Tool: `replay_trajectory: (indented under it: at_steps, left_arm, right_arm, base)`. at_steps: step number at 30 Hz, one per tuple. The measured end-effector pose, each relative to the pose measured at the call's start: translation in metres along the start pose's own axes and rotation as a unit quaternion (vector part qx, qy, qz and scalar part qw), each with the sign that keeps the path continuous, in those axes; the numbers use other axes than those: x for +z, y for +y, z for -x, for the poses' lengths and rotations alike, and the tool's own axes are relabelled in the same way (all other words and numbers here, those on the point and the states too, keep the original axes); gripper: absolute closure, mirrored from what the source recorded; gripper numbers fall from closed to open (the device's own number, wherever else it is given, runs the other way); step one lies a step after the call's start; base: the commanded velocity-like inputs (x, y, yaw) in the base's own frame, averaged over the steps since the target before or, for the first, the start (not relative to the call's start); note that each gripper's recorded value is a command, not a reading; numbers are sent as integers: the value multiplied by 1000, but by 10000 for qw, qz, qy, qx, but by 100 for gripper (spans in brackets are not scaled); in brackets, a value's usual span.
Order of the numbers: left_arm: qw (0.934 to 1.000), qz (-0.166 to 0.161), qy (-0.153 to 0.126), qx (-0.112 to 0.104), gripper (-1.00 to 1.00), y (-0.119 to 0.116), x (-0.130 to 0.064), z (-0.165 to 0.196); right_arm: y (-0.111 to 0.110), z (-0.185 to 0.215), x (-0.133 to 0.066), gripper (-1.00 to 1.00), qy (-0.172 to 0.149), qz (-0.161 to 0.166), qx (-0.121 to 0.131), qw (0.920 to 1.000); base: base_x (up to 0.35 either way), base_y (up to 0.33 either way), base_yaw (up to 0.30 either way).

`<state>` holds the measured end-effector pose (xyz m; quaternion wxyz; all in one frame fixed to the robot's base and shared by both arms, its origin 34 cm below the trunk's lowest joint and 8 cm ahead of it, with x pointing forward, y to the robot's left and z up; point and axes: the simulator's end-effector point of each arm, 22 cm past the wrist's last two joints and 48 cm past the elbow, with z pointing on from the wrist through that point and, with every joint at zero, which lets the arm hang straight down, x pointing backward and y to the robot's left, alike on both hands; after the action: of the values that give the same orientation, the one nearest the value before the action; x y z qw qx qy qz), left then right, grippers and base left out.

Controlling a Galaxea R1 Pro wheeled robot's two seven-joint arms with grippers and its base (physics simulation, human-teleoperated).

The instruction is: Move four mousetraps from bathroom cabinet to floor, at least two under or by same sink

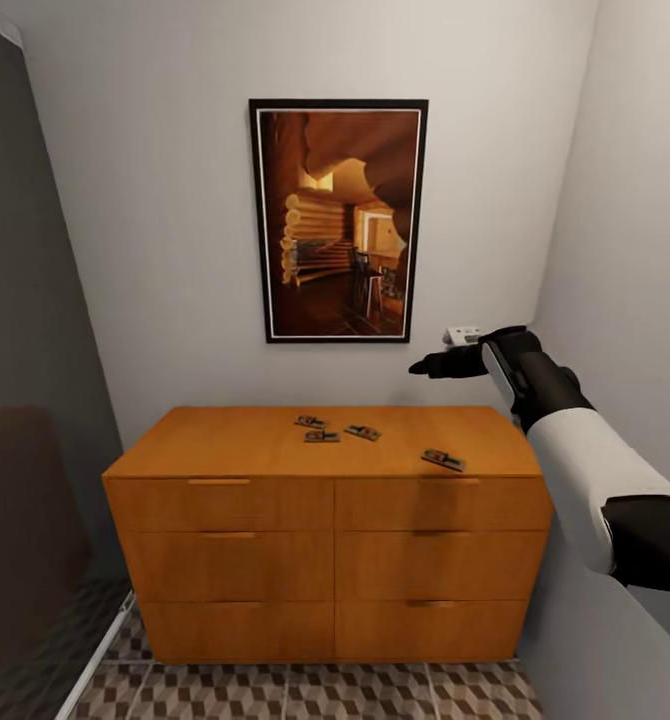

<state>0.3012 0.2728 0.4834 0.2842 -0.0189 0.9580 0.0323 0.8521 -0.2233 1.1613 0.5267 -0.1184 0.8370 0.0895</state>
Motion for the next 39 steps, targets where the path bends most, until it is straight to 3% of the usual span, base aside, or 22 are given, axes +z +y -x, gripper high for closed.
replay_trajectory:
  at_steps: [5, 9, 12, 22, 39]
  left_arm:
    - [10000, 0, 2, -3, -100, 0, 0, 0]
    - [10000, -1, -1, 2, -100, 0, 0, 0]
    - [10000, -2, -1, 2, -100, 0, 0, 0]
    - [10000, -2, 3, 4, -100, 0, 0, 0]
    - [10000, -3, -1, 5, -100, 0, 0, 0]
  right_arm:
    - [19, -25, 15, -100, 299, 277, -389, 9984]
    - [40, -48, 26, -100, 555, 546, -955, 9924]
    - [50, -62, 30, -100, 717, 762, -1122, 9882]
    - [63, -82, 35, -100, 814, 1187, -1271, 9814]
    - [62, -98, 40, -100, 872, 1332, -1268, 9791]
  base:
    - [118, 0, 0]
    - [75, 0, 0]
    - [27, 0, 0]
    - [5, 0, 0]
    - [0, 0, 0]
